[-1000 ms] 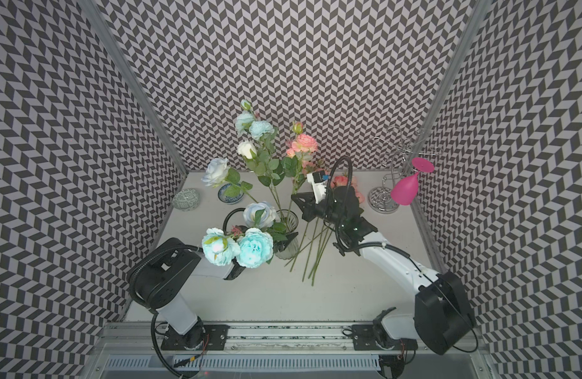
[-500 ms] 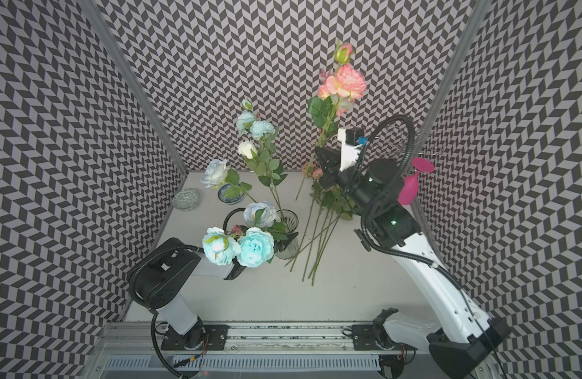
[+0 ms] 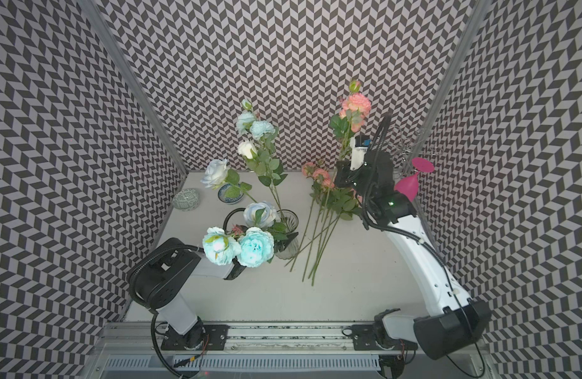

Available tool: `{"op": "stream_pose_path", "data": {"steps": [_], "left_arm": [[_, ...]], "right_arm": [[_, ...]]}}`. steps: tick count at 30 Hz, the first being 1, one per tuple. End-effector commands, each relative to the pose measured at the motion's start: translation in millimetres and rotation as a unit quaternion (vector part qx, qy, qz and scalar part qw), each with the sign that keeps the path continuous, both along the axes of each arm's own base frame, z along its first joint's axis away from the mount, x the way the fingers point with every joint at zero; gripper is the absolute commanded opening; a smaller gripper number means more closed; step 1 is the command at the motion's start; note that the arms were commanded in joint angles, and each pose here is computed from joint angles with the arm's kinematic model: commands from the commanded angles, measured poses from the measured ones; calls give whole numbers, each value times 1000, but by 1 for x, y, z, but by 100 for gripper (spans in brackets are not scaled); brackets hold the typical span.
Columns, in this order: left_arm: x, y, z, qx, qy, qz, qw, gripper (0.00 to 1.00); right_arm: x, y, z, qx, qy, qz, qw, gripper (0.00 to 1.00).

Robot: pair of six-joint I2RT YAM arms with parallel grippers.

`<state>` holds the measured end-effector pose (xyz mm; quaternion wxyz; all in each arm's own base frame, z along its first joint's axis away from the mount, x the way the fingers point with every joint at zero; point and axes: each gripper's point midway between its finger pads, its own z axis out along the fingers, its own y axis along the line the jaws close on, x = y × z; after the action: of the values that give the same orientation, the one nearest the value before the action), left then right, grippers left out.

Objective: Pick out pink flowers from the vase
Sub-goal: Place the flower at the center of the board.

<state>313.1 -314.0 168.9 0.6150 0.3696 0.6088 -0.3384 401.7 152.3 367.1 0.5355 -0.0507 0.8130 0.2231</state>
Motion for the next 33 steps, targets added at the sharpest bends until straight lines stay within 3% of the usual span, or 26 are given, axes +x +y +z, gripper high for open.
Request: {"op": "stream_pose_path", "data": {"steps": [1, 9, 13, 19, 22, 25, 33], "left_arm": [[-7, 3, -60, 72, 76, -2, 995, 0], [-6, 2, -58, 68, 73, -1, 995, 0], [-7, 3, -59, 70, 73, 0, 995, 0], [-7, 3, -57, 68, 70, 0, 995, 0], [-7, 3, -56, 68, 71, -1, 995, 0], [-4, 4, -58, 69, 72, 8, 995, 0], [2, 6, -60, 75, 70, 23, 995, 0]], "right_arm": [[-10, 21, -36, 43, 75, 45, 995, 2], [-6, 47, -133, 108, 198, 77, 971, 2], [9, 51, -175, 89, 253, 65, 961, 2], [39, 32, -209, 61, 259, 1, 964, 5], [45, 25, -209, 60, 251, -16, 966, 25], [39, 30, -192, 80, 226, 4, 971, 38], [-12, 61, -122, 137, 135, 138, 972, 45]]}}
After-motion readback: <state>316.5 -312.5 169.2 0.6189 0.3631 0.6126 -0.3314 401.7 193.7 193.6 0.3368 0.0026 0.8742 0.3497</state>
